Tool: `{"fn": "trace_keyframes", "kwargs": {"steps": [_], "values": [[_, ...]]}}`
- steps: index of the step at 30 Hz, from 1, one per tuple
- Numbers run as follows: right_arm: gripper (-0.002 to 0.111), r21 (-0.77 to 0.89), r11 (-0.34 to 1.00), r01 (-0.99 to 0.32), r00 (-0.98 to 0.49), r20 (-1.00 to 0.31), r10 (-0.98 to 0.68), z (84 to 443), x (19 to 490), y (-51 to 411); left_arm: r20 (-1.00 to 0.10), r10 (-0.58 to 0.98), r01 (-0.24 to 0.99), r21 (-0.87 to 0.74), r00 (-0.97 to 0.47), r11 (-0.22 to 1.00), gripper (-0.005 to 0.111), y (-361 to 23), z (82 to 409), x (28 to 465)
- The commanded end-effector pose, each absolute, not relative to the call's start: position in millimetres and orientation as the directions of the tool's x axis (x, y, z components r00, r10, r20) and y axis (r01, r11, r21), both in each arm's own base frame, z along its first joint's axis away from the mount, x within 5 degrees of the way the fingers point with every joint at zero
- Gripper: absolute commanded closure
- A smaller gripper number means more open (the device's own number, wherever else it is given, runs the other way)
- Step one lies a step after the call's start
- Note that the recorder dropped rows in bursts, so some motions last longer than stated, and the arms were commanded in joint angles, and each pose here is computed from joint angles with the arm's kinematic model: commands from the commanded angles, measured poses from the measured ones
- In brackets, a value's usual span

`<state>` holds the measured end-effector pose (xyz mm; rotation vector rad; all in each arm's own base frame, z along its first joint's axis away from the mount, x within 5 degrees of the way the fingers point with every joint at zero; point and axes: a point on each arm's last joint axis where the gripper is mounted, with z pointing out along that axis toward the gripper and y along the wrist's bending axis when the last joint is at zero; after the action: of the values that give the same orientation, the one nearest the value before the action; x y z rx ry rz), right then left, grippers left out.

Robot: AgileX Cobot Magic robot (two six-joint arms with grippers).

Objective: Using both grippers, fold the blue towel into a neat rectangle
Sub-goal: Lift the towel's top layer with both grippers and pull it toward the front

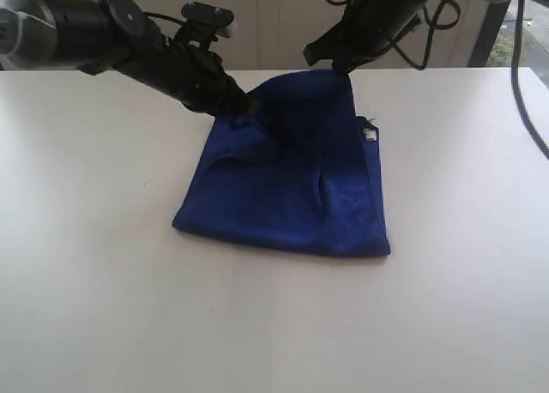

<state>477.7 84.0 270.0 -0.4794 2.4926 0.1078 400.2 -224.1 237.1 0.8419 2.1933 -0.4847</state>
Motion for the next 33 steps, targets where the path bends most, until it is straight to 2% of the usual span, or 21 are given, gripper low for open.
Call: {"fn": "trace_keyframes", "kwargs": {"steps": [1, 9, 21, 33], "values": [[0.108, -0.058, 0.934, -0.353, -0.748, -0.583, -0.319, 303.5, 462.1, 77.2, -0.721, 0.492, 0.752, -0.06, -0.488, 0.657, 0.107, -216.1, 270.8, 379.7], [0.108, -0.059, 0.928, -0.368, -0.735, -0.594, -0.329, 332.5, 419.9, 78.2, -0.624, 0.622, 0.798, -0.004, -0.472, 0.602, 0.107, -197.0, 307.4, 347.3], [0.108, -0.072, 0.927, -0.369, -0.686, -0.651, -0.324, 352.9, 322.3, 66.0, -0.622, 0.653, 0.836, -0.003, -0.432, 0.549, 0.107, -170.0, 354.3, 277.6], [0.108, -0.076, 0.837, -0.542, -0.575, -0.693, -0.435, 364.1, 224.5, 94.7, -0.623, 0.699, 0.898, -0.014, -0.351, 0.439, 0.107, -160.2, 394.3, 203.6]]}}
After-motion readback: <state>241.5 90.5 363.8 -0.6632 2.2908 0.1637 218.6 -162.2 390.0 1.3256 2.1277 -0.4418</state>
